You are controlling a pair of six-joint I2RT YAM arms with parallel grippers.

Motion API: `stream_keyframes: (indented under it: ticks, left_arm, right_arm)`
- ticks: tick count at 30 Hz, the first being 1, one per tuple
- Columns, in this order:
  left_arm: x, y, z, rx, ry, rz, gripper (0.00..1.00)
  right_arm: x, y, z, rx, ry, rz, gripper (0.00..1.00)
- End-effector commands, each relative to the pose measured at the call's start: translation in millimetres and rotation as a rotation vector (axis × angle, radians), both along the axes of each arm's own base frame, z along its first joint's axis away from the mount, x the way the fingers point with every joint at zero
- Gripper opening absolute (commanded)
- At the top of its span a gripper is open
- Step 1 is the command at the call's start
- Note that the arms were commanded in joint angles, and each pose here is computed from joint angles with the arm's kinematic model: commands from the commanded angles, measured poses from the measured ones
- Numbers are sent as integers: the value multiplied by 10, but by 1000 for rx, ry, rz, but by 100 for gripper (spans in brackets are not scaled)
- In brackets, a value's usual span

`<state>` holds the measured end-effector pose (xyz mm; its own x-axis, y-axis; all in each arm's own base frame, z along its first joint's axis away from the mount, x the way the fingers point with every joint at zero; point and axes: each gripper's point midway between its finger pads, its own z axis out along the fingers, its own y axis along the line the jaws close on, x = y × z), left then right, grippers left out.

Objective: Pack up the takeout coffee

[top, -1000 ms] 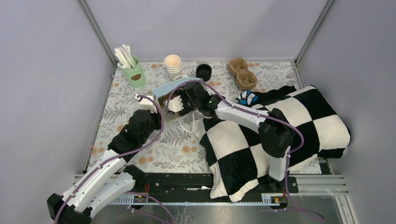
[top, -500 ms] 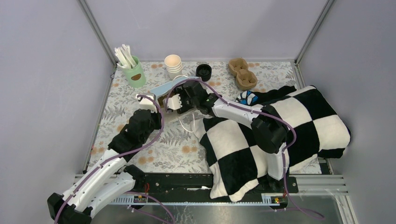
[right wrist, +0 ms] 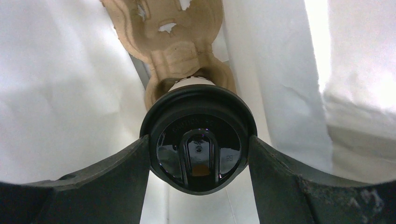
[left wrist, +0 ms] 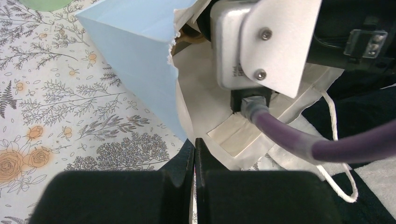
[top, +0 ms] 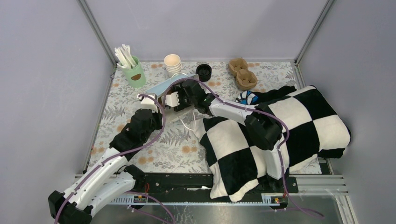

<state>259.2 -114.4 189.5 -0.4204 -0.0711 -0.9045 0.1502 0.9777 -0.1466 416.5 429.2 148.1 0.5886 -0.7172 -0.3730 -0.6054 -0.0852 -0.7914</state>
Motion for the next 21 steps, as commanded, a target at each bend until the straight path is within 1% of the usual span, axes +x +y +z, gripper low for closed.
stream_keyframes:
  ticks: [1,7,10,14,16,19,21]
  left_arm:
    - [43,-58,204,-42,-35,-1,0]
    - [42,-56,247,-60,-27,13,0]
    - [48,-68,263,-65,-22,14,0]
    - [58,-89,311,-73,-21,11,0]
    - [60,-96,327,-74,-17,10,0]
    - [60,-100,326,-76,-7,13,0]
    - [59,-101,309,-77,-1,15,0]
  right_arm:
    - [188,105,80,93,4,-31,40]
    - [281,57,-15,153,39,-118,42]
    - [276,86,-99,156,58,-119,42]
    - [240,77,-211,113,73,-95,42]
    - [155,39,-289,43,59,-34,43]
    - [51,-23,-374,-58,-1,66,42]
    - [53,-25,-377,-67,0,77,42]
